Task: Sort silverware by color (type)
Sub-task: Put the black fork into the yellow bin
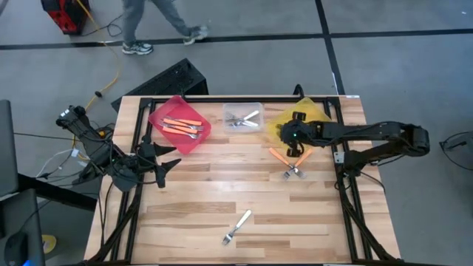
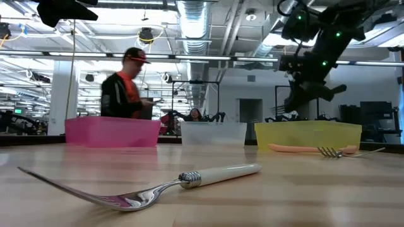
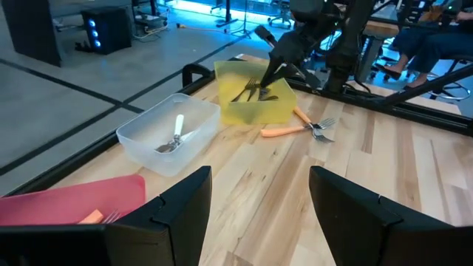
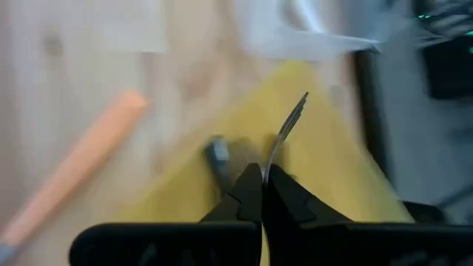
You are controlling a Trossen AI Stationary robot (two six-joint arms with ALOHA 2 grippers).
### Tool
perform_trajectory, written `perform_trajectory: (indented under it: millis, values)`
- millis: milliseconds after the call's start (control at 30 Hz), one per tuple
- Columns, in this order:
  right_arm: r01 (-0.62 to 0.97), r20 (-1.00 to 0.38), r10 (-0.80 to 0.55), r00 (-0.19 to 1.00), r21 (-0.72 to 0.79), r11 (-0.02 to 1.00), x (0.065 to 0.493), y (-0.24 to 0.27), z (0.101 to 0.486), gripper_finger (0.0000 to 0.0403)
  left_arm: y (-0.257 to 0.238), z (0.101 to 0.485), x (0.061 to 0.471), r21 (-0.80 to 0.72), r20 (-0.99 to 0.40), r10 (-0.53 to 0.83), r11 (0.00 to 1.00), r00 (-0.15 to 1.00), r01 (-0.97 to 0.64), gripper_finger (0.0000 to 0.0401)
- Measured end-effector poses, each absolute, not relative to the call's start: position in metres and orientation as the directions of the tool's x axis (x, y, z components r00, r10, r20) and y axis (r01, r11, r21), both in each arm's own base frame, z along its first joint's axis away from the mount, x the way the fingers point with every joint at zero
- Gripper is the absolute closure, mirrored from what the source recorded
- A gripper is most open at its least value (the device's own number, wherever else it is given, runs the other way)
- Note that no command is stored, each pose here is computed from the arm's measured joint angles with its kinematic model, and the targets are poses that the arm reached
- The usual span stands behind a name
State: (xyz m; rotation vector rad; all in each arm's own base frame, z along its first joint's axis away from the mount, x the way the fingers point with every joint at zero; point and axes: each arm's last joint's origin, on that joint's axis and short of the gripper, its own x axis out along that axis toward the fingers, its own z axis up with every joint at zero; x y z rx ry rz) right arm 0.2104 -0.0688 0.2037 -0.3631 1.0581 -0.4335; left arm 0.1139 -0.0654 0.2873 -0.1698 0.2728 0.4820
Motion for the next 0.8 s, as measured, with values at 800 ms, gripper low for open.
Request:
perform_trajectory:
  millis: [800]
  values:
    - [0.136, -0.89, -0.186, 0.417, -0.141, 0.981, 0.188, -0.134, 0.173, 0.0379, -0.064, 0.286, 0.113, -0.07, -0.3, 0.447, 0.871, 0.843, -0.487, 0.0189]
